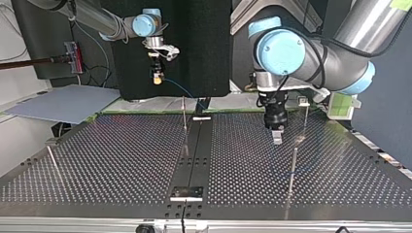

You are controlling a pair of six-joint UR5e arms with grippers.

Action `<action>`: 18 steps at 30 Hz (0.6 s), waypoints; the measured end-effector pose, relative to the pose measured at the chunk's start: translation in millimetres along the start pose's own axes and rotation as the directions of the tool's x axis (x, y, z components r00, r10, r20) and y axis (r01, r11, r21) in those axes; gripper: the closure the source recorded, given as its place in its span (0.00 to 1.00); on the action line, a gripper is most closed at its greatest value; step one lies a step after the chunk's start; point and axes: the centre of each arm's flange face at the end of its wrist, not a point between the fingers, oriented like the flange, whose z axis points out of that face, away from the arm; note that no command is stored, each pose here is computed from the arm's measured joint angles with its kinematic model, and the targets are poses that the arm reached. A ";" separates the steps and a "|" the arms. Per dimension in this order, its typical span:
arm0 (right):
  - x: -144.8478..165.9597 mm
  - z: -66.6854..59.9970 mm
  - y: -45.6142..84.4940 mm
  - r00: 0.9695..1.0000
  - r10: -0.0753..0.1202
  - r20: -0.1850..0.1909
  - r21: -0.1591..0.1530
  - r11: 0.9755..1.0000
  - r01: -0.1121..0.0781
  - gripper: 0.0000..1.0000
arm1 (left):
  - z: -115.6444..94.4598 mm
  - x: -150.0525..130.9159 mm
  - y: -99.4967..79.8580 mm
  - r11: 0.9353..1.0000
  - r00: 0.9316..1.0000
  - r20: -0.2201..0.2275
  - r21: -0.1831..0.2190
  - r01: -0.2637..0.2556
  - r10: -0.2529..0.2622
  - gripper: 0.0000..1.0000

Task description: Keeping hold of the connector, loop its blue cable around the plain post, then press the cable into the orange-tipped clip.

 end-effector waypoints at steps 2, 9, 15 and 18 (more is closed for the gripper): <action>0.1 0.2 1.6 1.000 0.000 0.001 -0.007 1.000 0.000 1.00 | 0.5 -1.9 -1.5 1.000 1.000 0.014 -0.001 -0.008 0.008 0.02; -0.3 0.0 4.2 1.000 0.001 0.007 -0.018 1.000 -0.001 1.00 | -5.6 -10.7 -16.8 0.998 0.997 0.075 0.060 -0.010 0.005 0.02; -0.2 0.1 4.3 1.000 0.007 0.007 -0.019 1.000 -0.007 1.00 | -9.3 -11.1 -23.6 0.992 0.996 0.077 0.123 0.026 -0.035 0.02; -0.5 -0.4 3.1 1.000 0.012 0.008 -0.016 1.000 -0.012 1.00 | -8.1 -9.6 -26.5 0.987 0.995 0.073 0.153 0.049 -0.061 0.02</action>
